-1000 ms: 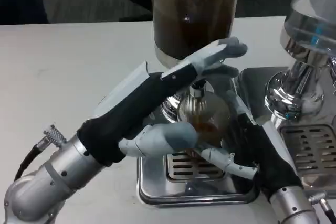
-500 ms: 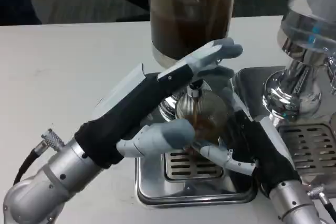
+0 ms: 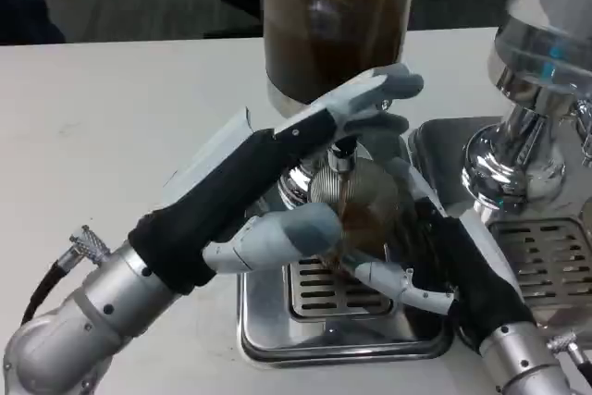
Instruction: Grasp the cup under the faucet to collect the drink, then remove the cup.
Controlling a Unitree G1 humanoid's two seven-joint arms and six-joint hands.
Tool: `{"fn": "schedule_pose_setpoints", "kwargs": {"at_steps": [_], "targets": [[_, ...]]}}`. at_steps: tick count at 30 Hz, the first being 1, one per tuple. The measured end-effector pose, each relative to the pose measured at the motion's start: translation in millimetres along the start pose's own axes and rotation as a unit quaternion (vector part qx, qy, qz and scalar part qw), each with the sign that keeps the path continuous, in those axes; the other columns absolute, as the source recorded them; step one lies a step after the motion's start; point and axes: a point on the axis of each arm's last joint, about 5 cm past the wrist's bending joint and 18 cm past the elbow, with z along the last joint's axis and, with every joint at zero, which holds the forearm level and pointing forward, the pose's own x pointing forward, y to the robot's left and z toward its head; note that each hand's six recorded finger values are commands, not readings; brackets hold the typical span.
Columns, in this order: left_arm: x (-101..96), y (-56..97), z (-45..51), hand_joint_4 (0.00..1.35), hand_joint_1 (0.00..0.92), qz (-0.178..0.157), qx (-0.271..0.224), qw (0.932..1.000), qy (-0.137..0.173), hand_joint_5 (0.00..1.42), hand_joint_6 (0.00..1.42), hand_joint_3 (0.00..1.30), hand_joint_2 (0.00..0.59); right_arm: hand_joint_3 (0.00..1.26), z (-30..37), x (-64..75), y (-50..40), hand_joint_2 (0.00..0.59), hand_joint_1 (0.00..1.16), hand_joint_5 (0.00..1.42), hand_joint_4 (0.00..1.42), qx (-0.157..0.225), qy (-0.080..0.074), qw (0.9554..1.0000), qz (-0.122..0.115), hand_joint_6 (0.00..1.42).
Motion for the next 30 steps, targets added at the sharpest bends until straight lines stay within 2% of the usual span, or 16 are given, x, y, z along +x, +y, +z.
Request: {"fn": "schedule_pose_setpoints", "kwargs": {"at_steps": [5, 10, 12, 16, 17, 20, 21, 24, 30], "targets": [[-1.9, 2.1, 2.3, 0.04, 0.000, 0.012, 0.006, 0.9999, -0.002, 0.20, 0.11, 0.16, 0.086, 0.00, 1.3, 0.3, 1.4, 0.187, 0.70, 0.00, 0.00, 0.007, -0.003, 1.0000, -0.003, 0.00], [-3.9, 10.1, 12.6, 0.04, 0.000, 0.044, 0.029, 0.9983, -0.025, 0.19, 0.09, 0.15, 0.095, 0.00, 3.2, 1.3, 4.7, 0.187, 0.70, 0.00, 0.00, 0.013, -0.011, 0.9998, -0.003, 0.00], [-5.7, 15.8, 18.5, 0.04, 0.000, 0.072, 0.043, 0.9956, -0.043, 0.18, 0.09, 0.15, 0.102, 0.00, 4.4, 2.0, 7.7, 0.187, 0.70, 0.00, 0.00, 0.018, -0.014, 0.9997, 0.000, 0.00], [-18.7, 21.0, 21.4, 0.03, 0.000, 0.133, 0.058, 0.9886, -0.040, 0.17, 0.08, 0.15, 0.106, 0.00, 3.8, 2.7, 8.9, 0.187, 0.70, 0.00, 0.00, 0.020, -0.016, 0.9997, 0.002, 0.00], [-22.6, 21.2, 21.5, 0.02, 0.000, 0.145, 0.064, 0.9868, -0.035, 0.16, 0.07, 0.14, 0.107, 0.00, 3.5, 3.3, 9.1, 0.187, 0.70, 0.00, 0.00, 0.021, -0.017, 0.9996, 0.003, 0.00], [-43.9, 22.1, 24.7, 0.00, 0.000, 0.170, 0.152, 0.9735, 0.005, 0.10, 0.01, 0.10, 0.111, 0.00, 3.1, 6.1, 9.6, 0.187, 0.70, 0.00, 0.00, 0.021, -0.021, 0.9995, 0.005, 0.00], [-51.9, 21.2, 23.9, 0.00, 0.000, 0.179, 0.166, 0.9693, 0.022, 0.10, 0.00, 0.10, 0.112, 0.00, 3.1, 6.7, 9.7, 0.188, 0.70, 0.00, 0.00, 0.021, -0.022, 0.9995, 0.005, 0.00], [-67.7, 19.0, 20.9, 0.00, 0.000, 0.202, 0.174, 0.9622, 0.057, 0.08, 0.00, 0.08, 0.112, 0.00, 2.5, 8.4, 10.1, 0.191, 0.70, 0.00, 0.00, 0.021, -0.023, 0.9995, 0.007, 0.00], [-99.2, 8.7, 11.3, 0.00, 0.000, 0.268, 0.168, 0.9416, 0.116, 0.07, 0.00, 0.08, 0.119, 0.00, 2.5, 9.8, 10.5, 0.194, 0.70, 0.00, 0.00, 0.020, -0.027, 0.9994, 0.010, 0.00]]}}
